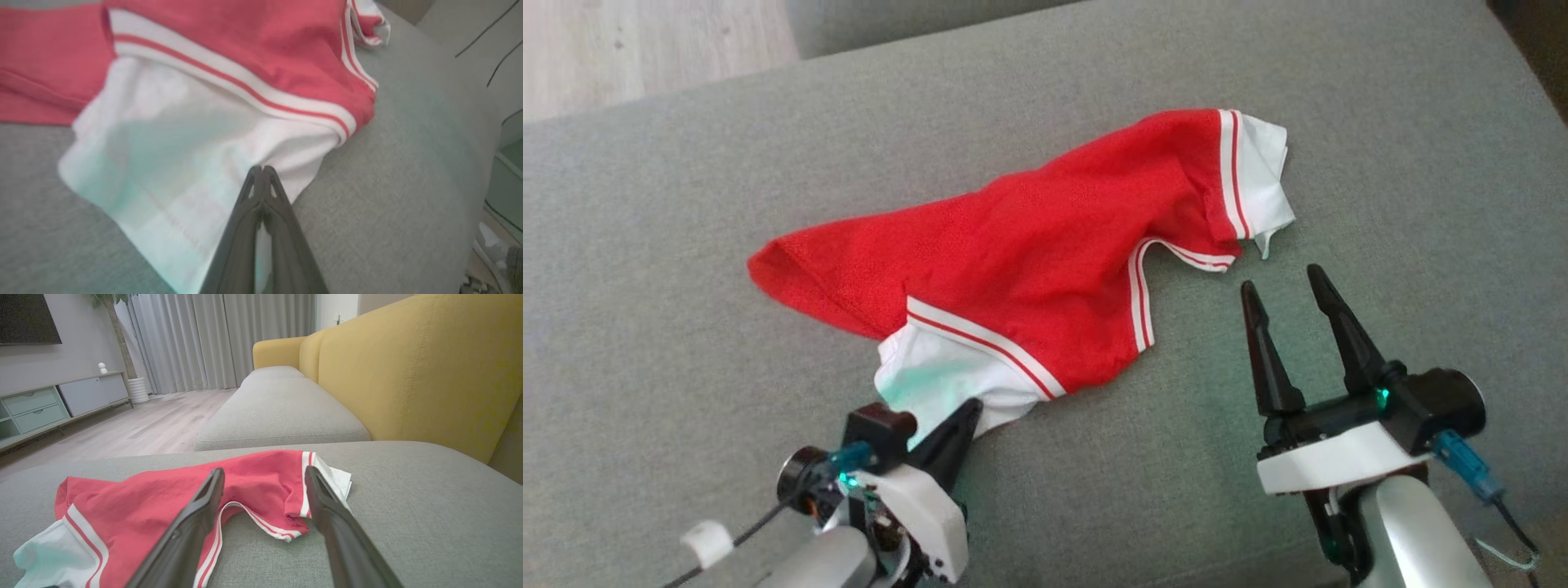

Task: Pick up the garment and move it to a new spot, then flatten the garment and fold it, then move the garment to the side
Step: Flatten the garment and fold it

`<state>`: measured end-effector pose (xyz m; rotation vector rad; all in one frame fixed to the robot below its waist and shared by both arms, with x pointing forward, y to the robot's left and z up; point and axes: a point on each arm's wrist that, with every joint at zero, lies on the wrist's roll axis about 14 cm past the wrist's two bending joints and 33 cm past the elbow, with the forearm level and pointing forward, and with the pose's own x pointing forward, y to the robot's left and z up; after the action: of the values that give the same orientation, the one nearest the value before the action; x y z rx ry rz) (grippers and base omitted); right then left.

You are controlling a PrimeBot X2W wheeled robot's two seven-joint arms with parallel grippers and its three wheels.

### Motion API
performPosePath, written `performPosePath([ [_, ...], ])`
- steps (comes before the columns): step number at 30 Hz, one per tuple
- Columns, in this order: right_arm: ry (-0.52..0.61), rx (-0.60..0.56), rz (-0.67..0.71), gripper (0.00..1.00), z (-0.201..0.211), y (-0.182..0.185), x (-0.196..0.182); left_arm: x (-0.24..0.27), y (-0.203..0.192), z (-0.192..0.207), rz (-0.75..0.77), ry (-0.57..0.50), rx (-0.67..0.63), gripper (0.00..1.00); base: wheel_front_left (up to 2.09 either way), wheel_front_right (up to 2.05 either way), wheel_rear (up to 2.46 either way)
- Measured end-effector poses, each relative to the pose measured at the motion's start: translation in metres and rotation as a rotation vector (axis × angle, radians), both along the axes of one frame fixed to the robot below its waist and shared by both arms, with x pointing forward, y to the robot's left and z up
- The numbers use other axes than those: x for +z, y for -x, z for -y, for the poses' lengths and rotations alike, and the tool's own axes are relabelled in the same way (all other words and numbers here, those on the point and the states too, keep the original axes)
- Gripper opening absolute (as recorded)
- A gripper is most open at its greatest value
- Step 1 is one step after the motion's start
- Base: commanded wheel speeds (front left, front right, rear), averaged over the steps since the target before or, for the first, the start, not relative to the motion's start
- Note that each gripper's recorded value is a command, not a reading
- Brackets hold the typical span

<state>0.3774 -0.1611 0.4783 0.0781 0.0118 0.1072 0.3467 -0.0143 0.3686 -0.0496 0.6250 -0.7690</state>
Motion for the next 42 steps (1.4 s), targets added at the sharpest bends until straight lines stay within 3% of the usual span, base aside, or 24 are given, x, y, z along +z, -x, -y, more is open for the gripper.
performPosePath([
  [4, -0.001, -0.003, 0.013, 1.00, 0.001, 0.002, 0.004, 0.036, -0.005, 0.003, 0.015, 0.134, 0.041, 0.00, 0.00, 0.00, 0.00],
  [12, 0.003, 0.000, 0.056, 1.00, 0.000, 0.010, 0.019, 0.173, -0.014, -0.004, 0.214, 0.423, 0.027, 0.00, 0.00, 0.00, 0.00],
  [22, -0.001, -0.028, 0.085, 1.00, 0.008, 0.026, 0.028, 0.281, 0.054, -0.009, 0.277, 0.674, -0.143, 0.00, 0.00, 0.00, 0.00],
  [33, -0.003, -0.056, 0.053, 1.00, 0.016, 0.036, 0.017, 0.334, 0.081, -0.020, 0.363, 0.752, -0.264, 0.00, 0.00, 0.00, 0.00],
  [42, -0.014, -0.062, 0.019, 1.00, 0.017, 0.031, 0.008, 0.347, 0.022, -0.013, 0.444, 0.633, -0.296, 0.00, 0.00, 0.00, 0.00],
])
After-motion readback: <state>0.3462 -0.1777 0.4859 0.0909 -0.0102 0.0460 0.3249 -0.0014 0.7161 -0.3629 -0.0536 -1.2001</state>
